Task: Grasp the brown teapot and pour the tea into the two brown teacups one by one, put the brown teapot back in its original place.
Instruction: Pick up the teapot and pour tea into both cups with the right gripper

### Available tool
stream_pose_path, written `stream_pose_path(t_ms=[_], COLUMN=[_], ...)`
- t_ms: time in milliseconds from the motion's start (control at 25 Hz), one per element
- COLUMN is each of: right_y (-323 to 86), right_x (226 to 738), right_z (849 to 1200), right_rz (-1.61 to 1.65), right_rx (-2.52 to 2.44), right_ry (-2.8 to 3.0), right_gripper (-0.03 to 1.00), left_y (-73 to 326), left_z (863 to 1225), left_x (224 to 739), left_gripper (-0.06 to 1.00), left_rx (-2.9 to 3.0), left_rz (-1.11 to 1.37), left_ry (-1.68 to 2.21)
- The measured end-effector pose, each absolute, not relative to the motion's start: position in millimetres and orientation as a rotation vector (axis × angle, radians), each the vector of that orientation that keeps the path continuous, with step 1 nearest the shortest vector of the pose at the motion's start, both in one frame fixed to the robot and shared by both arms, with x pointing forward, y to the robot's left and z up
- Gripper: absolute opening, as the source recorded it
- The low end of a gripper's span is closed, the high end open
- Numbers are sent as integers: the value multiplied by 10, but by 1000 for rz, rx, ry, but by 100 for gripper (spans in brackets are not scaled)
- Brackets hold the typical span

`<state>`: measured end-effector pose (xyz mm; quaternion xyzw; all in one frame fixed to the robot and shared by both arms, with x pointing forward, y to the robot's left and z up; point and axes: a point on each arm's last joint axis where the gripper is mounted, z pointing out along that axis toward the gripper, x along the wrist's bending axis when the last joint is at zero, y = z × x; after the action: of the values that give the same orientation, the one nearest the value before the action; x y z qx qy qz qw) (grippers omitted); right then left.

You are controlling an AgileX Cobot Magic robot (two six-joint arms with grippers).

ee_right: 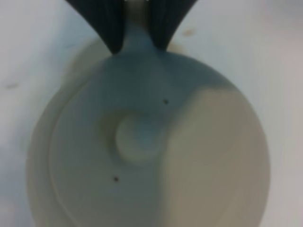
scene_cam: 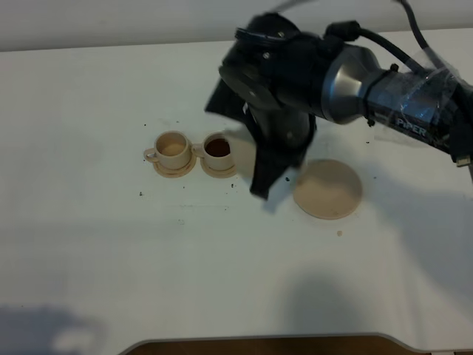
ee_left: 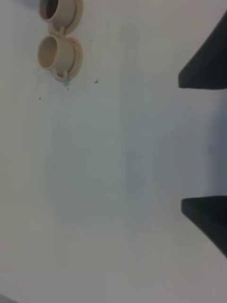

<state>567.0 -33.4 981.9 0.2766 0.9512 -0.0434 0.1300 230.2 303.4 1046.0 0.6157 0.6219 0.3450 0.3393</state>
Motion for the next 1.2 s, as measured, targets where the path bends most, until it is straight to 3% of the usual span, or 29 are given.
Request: stream_pose_path(t_ms=[240, 400, 760, 880, 1200], right_y=[-311, -306, -154, -62, 211], right_x=[5587, 5594, 5869, 5974, 6314], right_z=[9482, 9464, 10153, 10233, 9817], right_rz=[-4, 3, 48, 32, -167], right_rx=[833, 820, 486, 329, -73], right_ry=[2799, 2799, 2650, 2580, 2431], right_gripper=[12, 12, 12, 12, 12], left_y=[3034, 3034, 3034, 3034, 3034], left_z=[10460, 10460, 10460, 10460, 10460], left_x=[2302, 2302, 2302, 2302, 2302], left_gripper=[50, 50, 50, 50, 50], left_rx=[1603, 1603, 1603, 1603, 1603], left_rz=[898, 898, 898, 898, 898], left_ry=[1619, 1619, 1619, 1619, 1619])
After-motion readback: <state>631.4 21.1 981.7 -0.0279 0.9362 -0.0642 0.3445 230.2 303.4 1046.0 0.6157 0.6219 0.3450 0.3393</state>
